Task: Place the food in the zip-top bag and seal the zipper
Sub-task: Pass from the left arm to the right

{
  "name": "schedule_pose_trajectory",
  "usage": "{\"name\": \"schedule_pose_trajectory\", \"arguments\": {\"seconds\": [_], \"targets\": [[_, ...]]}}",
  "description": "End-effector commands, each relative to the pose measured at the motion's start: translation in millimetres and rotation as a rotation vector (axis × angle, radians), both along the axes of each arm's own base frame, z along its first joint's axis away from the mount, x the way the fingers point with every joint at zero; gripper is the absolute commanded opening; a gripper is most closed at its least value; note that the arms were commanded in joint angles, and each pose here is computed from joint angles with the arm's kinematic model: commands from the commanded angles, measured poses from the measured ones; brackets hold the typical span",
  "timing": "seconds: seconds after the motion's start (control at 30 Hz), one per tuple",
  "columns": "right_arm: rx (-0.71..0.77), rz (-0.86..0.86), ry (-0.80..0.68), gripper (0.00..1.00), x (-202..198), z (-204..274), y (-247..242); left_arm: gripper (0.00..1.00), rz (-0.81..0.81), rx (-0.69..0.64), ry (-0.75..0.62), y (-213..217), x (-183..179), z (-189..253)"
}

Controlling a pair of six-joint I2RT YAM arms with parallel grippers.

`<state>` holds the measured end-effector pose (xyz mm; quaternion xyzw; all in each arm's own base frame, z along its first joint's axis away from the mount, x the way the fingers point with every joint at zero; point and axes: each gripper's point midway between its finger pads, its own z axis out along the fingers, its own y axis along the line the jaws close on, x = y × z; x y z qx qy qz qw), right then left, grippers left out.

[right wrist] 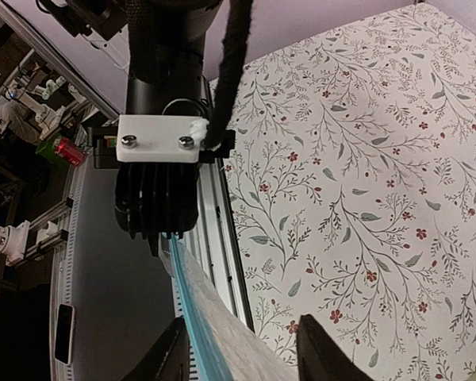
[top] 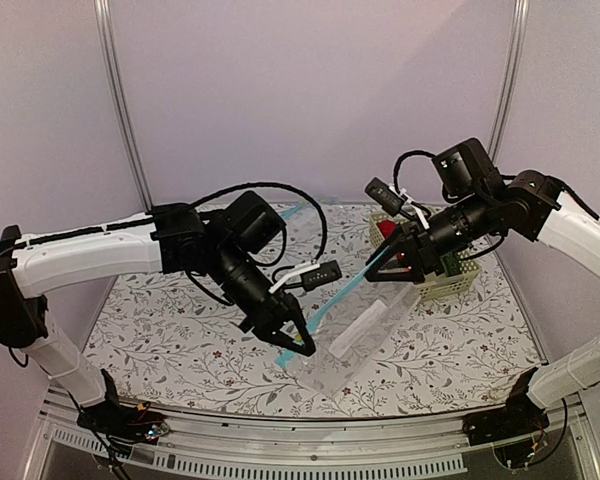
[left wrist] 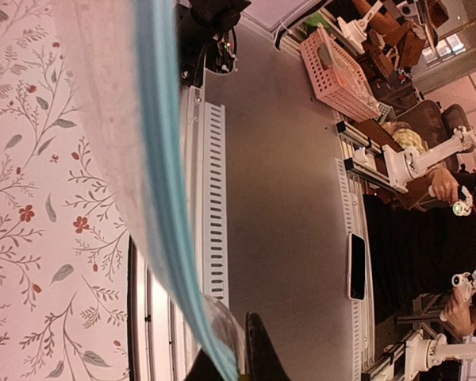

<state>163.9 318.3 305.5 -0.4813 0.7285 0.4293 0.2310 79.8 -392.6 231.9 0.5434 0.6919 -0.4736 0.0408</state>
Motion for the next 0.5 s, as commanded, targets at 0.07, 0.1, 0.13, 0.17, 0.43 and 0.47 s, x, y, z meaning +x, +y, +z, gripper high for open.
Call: {"name": "schedule_pose_trajectory", "arguments": {"seconds": [0.07, 0.1, 0.13, 0.17, 0.43, 0.47], "targets": [[0.03, -0.027, -0.004, 0.13, 3.3, 7.2, 3.3, 0.26, 0.044, -0.018, -0.013, -0.7, 15.5, 3.9], [0.03, -0.046, -0.011, 0.08, 5.3, 6.3, 2.4, 0.4, 0.065, -0.027, -0.026, -0.4, 19.3, 4.7], [0.032, -0.066, -0.019, 0.03, 7.6, 5.3, 1.1, 0.52, 0.097, -0.048, -0.048, -2.3, 26.2, 6.4], [0.037, -0.084, -0.031, 0.0, 10.1, 4.6, 0.5, 0.62, 0.123, -0.071, -0.064, -2.6, 30.8, 9.7], [0.216, -0.228, -0.068, 0.0, 13.4, 35.8, -10.7, 0.99, 0.498, -0.272, -0.224, 20.9, 90.4, 34.2], [0.231, -0.232, -0.07, 0.0, 12.9, 38.6, -11.1, 0.99, 0.533, -0.288, -0.239, 25.8, 94.9, 35.8]]}}
